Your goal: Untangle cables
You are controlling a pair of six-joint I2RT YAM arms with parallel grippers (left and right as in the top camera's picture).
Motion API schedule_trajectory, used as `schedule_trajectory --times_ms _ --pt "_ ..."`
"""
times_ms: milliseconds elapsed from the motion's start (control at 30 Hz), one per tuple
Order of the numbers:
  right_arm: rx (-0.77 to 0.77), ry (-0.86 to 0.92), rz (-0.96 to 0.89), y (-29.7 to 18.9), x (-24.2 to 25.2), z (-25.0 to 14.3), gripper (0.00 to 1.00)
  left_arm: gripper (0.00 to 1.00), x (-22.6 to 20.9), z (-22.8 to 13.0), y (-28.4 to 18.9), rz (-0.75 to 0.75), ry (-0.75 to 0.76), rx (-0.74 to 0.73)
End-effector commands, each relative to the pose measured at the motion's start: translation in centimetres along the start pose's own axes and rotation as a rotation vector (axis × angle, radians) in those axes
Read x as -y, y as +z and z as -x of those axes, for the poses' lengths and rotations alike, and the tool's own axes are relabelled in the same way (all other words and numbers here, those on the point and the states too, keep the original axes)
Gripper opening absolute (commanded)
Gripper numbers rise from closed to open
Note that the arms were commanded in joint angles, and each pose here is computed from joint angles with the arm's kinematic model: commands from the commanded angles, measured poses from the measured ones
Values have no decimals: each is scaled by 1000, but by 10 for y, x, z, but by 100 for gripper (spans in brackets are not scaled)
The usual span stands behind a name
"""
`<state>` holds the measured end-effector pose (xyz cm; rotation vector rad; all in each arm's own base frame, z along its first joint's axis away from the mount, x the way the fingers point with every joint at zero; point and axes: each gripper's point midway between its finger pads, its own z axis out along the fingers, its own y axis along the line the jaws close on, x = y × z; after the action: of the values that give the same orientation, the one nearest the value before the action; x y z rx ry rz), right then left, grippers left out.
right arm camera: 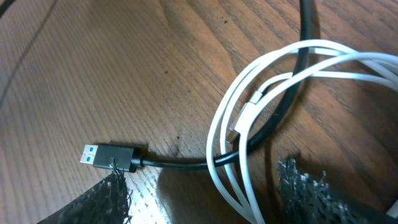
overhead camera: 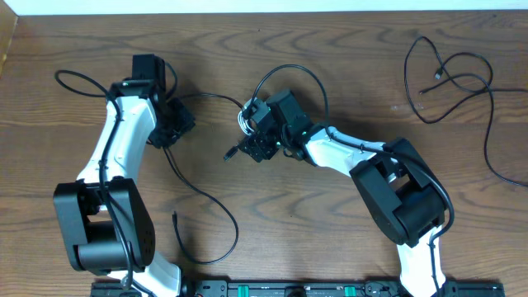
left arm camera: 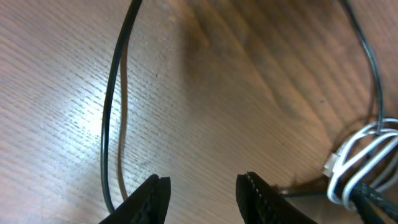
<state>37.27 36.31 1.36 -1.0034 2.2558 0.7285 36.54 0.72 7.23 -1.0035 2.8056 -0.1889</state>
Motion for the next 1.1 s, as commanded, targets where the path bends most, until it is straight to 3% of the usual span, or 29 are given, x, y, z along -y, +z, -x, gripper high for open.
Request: schedule_trajectory --times_ms 0,233,333,433,700,1067 --pt "-30 -69 -29 8 3 -12 73 45 -14 -10 21 42 12 -22" --pt "-35 -85 -28 8 2 -13 41 46 -24 -21 44 44 7 -26" --pt "-35 -84 -28 8 3 -13 15 46 -29 -28 50 52 6 -36" --pt "-34 -84 -29 8 4 -13 2 46 -34 -33 56 57 6 -44" --pt "60 -19 53 -27 -8 26 1 46 -38 -36 60 66 6 -43" --pt "247 -33 56 -133 -35 102 1 46 -38 -35 60 67 6 -38"
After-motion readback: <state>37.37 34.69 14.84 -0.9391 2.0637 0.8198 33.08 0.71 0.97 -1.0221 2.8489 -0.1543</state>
